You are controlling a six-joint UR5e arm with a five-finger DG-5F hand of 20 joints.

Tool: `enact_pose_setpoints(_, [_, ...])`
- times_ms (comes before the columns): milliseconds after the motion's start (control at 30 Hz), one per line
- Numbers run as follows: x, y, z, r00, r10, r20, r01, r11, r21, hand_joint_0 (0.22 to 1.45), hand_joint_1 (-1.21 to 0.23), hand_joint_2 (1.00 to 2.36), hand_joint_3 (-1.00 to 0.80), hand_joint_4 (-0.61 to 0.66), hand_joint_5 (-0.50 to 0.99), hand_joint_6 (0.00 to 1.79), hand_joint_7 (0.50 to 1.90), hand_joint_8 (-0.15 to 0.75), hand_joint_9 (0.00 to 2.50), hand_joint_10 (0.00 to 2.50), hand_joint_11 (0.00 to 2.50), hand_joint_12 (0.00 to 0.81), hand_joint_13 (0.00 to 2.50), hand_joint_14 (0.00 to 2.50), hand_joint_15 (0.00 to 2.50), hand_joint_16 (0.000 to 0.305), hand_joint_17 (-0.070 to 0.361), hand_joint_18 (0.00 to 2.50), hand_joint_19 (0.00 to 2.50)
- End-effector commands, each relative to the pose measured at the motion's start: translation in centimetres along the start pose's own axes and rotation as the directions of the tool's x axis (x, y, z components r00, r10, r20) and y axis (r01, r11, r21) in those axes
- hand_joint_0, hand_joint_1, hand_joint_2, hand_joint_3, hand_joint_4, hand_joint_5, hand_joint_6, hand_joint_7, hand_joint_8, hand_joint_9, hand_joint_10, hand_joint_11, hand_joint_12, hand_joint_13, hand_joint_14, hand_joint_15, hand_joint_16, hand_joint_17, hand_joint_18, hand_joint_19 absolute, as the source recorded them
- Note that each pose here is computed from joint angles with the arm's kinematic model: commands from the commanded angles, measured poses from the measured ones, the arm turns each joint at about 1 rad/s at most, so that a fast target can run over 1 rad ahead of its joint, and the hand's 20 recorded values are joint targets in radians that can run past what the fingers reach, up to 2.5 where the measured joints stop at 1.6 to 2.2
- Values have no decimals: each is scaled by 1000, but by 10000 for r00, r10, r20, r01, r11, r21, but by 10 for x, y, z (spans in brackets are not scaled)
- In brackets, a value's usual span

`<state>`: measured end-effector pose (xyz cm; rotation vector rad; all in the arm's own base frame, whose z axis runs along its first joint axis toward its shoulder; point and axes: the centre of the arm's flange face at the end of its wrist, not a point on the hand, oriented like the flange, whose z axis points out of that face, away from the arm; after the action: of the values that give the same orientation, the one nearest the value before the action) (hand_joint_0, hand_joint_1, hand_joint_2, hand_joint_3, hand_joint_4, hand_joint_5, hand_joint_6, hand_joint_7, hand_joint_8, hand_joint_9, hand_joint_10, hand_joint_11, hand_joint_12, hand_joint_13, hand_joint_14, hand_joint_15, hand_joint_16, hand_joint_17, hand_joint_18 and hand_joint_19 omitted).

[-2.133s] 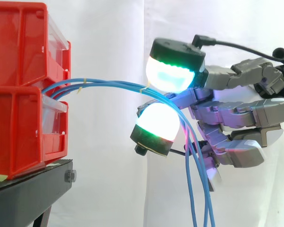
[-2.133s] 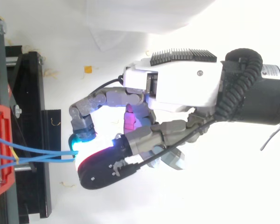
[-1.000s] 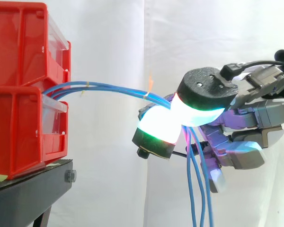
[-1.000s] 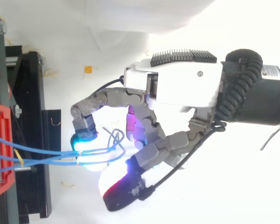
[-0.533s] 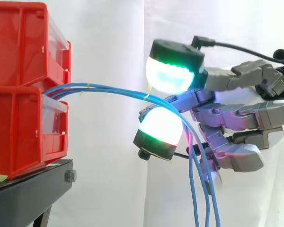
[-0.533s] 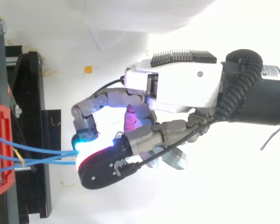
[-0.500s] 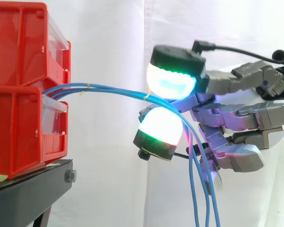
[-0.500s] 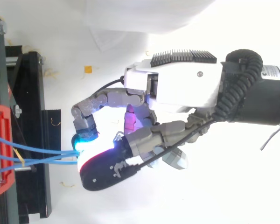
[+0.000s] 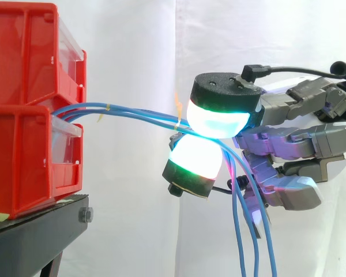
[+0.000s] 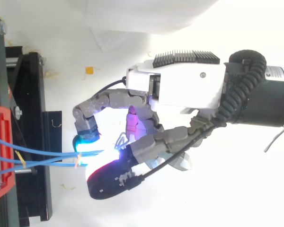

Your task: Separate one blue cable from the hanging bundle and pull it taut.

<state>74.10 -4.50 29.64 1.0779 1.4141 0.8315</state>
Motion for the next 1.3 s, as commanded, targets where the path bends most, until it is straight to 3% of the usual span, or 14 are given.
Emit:
enact_pose_setpoints(0, [0,0,0,10000,1,2,-1,10000,-3,727,-773,1017,-186,-9,149,502,1303,184,2153,29,727,308,1529,21,695,73,165,1130,426])
enact_pose_setpoints(267, [0,-1,-1,10000,-24,-46,24,10000,91,724,-952,1013,-239,16,148,502,1307,165,2138,28,706,306,1517,21,693,75,168,1127,405])
enact_pose_setpoints(567, [0,-1,-1,10000,-27,-36,28,9999,110,717,-939,1005,-420,21,143,502,1302,152,2139,26,715,294,1514,23,710,73,165,1119,422])
enact_pose_setpoints(633, [0,-1,-1,10000,-27,-36,28,9999,110,636,-879,1000,-500,40,143,502,1307,146,2142,26,712,297,1517,23,710,74,167,1121,421])
enact_pose_setpoints(767, [0,-1,-1,10000,-27,-51,28,9999,105,454,-545,1000,-500,81,147,503,1315,155,2182,24,630,327,1577,19,674,87,196,1244,371])
enact_pose_setpoints(800, [0,-1,-1,10000,-27,-51,28,9999,105,437,-436,1000,-500,89,147,502,1316,155,2185,23,601,328,1589,20,657,89,201,1266,358])
enact_pose_setpoints(933, [0,-1,-1,10000,-27,-51,28,9999,105,472,-258,1000,-500,72,147,502,1314,142,2176,23,599,316,1573,21,670,86,193,1207,393])
enact_pose_setpoints(1033, [0,-1,-1,10000,-27,-51,28,9999,105,540,-298,1000,-500,49,145,501,1323,137,2157,24,629,299,1540,23,696,79,177,1109,436])
enact_pose_setpoints(1200, [0,-1,-1,10000,-31,-70,31,9999,115,669,-622,1000,-495,47,145,501,1322,138,2142,27,653,299,1519,23,702,74,168,1069,452])
enact_pose_setpoints(1267, [0,-1,-2,10000,-19,-75,20,9999,129,683,-684,1004,-453,41,145,501,1317,135,2142,26,660,301,1520,21,699,74,167,1065,452])
